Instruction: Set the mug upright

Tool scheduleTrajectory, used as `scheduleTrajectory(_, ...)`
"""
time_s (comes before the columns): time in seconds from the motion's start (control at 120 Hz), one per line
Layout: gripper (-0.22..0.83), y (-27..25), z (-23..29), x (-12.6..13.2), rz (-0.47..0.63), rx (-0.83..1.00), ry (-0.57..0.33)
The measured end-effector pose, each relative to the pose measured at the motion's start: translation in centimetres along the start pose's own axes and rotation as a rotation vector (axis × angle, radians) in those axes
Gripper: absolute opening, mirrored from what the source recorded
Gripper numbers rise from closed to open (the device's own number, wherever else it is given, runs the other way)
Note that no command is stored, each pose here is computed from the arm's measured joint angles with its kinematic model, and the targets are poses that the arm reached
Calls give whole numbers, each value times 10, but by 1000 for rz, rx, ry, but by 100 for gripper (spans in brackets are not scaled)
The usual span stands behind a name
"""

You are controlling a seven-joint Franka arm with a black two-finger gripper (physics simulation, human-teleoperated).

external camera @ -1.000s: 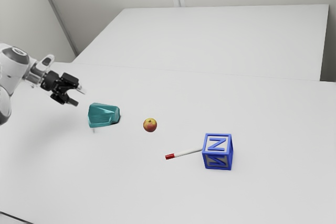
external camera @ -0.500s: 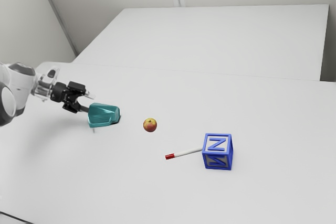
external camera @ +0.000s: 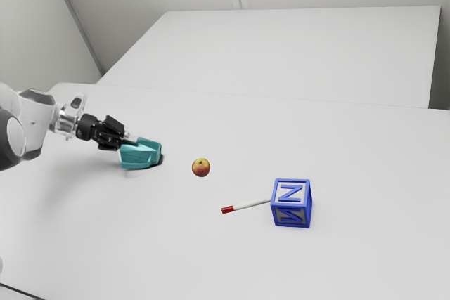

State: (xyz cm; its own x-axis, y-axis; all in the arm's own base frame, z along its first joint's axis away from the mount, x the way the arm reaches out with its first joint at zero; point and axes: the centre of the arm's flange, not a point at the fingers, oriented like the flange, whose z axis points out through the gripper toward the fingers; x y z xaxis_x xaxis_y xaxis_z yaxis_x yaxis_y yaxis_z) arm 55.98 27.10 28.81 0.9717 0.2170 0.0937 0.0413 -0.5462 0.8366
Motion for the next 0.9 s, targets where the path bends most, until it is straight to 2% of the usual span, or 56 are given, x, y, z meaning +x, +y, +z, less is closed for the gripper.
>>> scheduleTrajectory(0.092, -3, 1, 0, 0, 6, 0, 2)
scheduleTrajectory(0.208, -10, 3, -1, 1, 15, 0, 3)
scheduleTrajectory(0.4, -14, 12, -5, 2, 37, 0, 6)
scheduleTrajectory(0.567, -16, 56, -18, 8, 103, 10, 19)
scheduleTrajectory(0.667, -16, 91, -19, 12, 144, 65, -27)
scheduleTrajectory(0.9, -17, 159, -2, 22, 227, 355, -219)
